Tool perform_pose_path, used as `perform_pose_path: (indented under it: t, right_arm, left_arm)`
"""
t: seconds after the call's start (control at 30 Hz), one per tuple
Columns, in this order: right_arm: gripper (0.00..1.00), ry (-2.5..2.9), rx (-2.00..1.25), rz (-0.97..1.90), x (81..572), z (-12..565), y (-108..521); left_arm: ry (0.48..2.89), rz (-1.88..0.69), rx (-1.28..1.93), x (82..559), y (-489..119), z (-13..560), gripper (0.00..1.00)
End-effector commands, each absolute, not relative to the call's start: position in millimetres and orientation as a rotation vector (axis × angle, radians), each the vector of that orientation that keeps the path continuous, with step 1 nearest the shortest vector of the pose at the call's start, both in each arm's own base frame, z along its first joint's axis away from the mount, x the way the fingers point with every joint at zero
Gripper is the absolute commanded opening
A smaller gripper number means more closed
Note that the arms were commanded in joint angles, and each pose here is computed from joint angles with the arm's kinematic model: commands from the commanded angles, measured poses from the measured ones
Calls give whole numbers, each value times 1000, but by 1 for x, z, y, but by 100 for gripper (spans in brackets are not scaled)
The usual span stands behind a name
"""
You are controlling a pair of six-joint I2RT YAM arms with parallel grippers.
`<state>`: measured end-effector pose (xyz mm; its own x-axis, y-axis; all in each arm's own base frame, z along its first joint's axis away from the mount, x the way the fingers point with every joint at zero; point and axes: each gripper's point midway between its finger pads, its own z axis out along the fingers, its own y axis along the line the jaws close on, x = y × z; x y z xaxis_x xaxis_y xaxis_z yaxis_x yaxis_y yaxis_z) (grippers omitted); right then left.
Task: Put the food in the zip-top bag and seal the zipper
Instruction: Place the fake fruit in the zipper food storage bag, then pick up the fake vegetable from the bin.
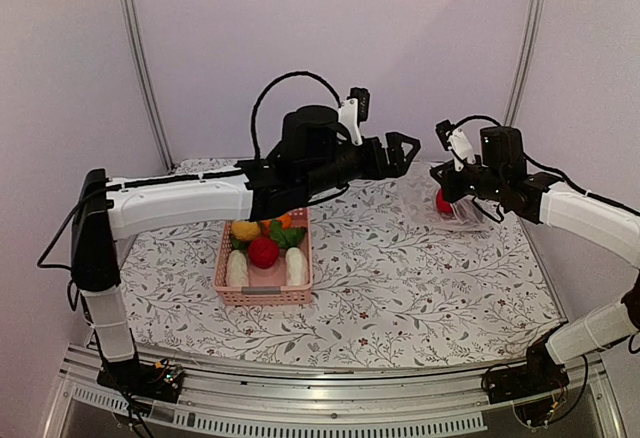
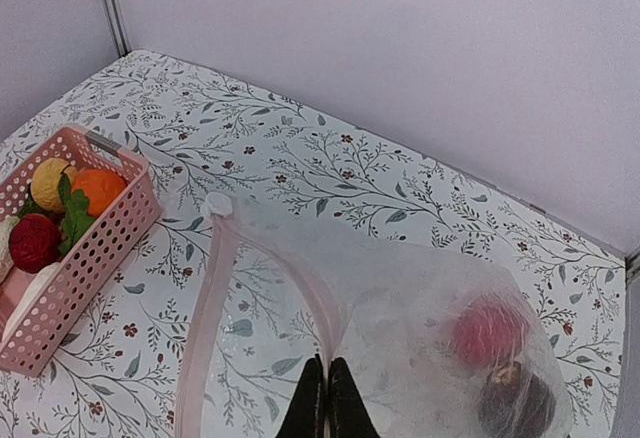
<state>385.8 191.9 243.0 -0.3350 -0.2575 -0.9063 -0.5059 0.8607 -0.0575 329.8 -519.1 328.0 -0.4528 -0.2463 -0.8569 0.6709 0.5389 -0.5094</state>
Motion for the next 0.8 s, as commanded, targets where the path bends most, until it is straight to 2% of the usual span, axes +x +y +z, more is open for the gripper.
perform_pose_path:
  t: [0.0, 0.37, 0.5, 0.77]
  right_arm:
    - [0, 1886, -564, 278, 386, 256, 190]
    - [0, 1899, -576, 248, 389, 247, 188]
    - [0, 1906, -583, 250, 390, 243, 189]
    - [0, 1920, -592, 246, 391, 236, 190]
  left_arm:
    - [1744, -960, 318, 332, -482, 329, 100]
    - [1989, -661, 247, 332, -379, 259, 100]
    - [2114, -672, 132, 321, -350, 232, 99]
    - [2371, -607, 66, 288, -319, 170, 91]
